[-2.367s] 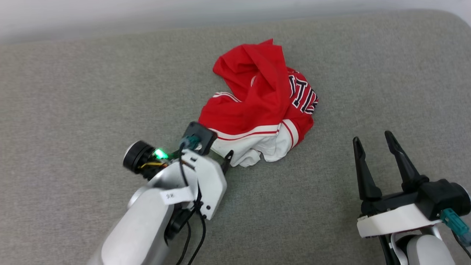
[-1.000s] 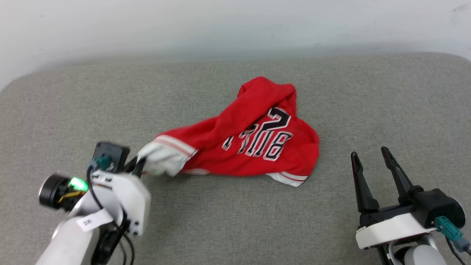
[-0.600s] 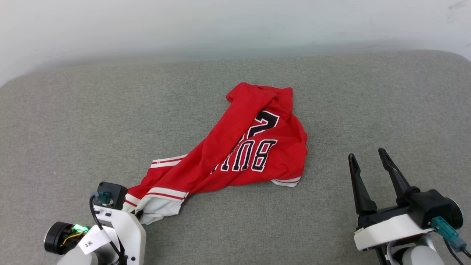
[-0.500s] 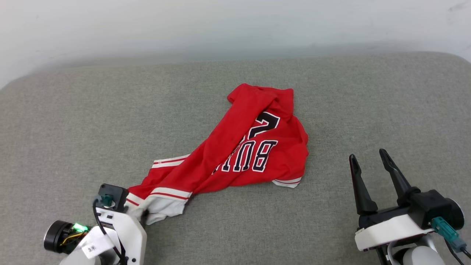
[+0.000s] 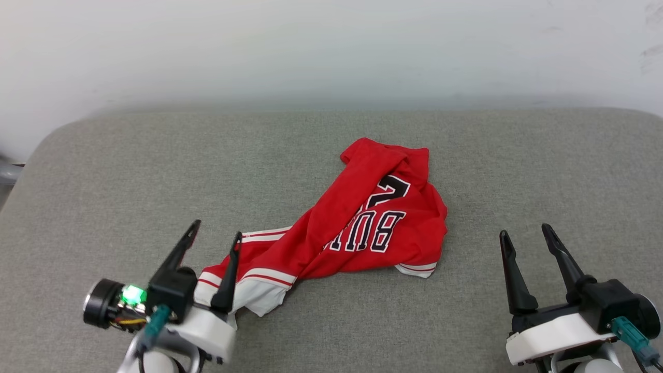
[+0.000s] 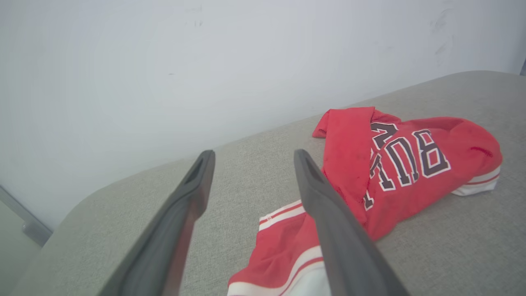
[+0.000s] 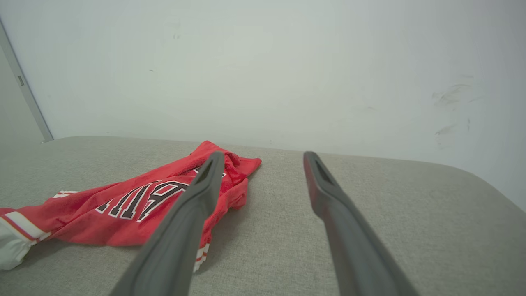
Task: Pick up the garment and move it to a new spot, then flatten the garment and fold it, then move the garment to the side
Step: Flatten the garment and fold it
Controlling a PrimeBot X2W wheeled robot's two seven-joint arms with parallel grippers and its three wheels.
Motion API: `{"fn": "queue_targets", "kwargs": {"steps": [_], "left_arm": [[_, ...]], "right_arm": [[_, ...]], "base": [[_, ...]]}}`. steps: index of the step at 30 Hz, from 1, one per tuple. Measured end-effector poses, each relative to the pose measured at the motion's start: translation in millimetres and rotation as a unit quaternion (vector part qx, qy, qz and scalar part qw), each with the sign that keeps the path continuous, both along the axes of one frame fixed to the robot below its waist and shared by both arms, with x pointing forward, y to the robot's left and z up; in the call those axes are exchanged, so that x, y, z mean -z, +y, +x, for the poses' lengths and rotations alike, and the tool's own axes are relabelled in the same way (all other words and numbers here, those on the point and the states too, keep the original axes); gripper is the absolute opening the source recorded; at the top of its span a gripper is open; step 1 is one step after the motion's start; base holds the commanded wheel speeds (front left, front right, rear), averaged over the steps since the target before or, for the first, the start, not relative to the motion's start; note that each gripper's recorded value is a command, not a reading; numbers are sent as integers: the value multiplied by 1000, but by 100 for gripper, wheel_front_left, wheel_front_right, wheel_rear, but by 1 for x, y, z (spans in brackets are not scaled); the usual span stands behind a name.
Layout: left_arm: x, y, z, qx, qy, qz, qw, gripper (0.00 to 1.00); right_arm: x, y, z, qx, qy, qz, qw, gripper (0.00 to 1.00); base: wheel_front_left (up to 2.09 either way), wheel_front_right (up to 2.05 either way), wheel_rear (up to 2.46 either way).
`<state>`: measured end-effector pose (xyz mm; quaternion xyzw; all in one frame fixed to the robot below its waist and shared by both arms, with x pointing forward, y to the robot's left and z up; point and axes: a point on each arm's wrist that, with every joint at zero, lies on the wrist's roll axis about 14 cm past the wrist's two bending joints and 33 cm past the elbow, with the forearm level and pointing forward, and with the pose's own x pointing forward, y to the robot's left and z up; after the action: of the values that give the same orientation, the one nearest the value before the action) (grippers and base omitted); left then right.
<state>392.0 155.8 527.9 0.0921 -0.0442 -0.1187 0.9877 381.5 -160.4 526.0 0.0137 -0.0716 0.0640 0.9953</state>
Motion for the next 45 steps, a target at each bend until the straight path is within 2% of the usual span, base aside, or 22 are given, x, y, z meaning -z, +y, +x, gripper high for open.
{"fn": "queue_targets", "kwargs": {"steps": [8,11,15,20,26,30,33,39,40,41,45], "left_arm": [[-21,-10,-24,-28,-62,-30,997,100],[-18,-11,-30,-31,-59,-32,997,100],[-16,-11,-31,-32,-57,-31,997,100],[-16,-6,-28,-39,-56,-32,997,100],[-9,2,-28,-56,-46,-35,997,100],[-7,11,-28,-71,-42,-34,996,100],[-3,16,-29,-82,-36,-35,995,100],[5,28,-31,-101,-23,-29,994,100],[6,29,-31,-102,-21,-29,994,100],[7,30,-31,-105,-19,-30,994,100],[9,33,-31,-109,-17,-30,993,100]], "right_arm": [[3,5,-2,-8,4,-1,1000,100],[10,16,-1,-24,15,-9,1000,100],[42,36,0,-67,76,-9,995,100],[71,47,16,-120,180,-45,975,100],[109,61,23,-177,306,-92,931,100],[120,72,30,-206,335,-110,913,100],[126,84,36,-225,343,-120,904,100],[136,106,49,-255,339,-131,896,100],[138,109,48,-261,341,-137,892,46],[140,112,49,-266,338,-143,891,0],[138,107,54,-265,322,-161,894,0]], "base": [[0,0,0],[0,0,0],[0,0,0],[0,0,0],[0,0,0],[0,0,0],[0,0,0],[0,0,0],[0,0,0],[0,0,0],[0,0,0]]}}
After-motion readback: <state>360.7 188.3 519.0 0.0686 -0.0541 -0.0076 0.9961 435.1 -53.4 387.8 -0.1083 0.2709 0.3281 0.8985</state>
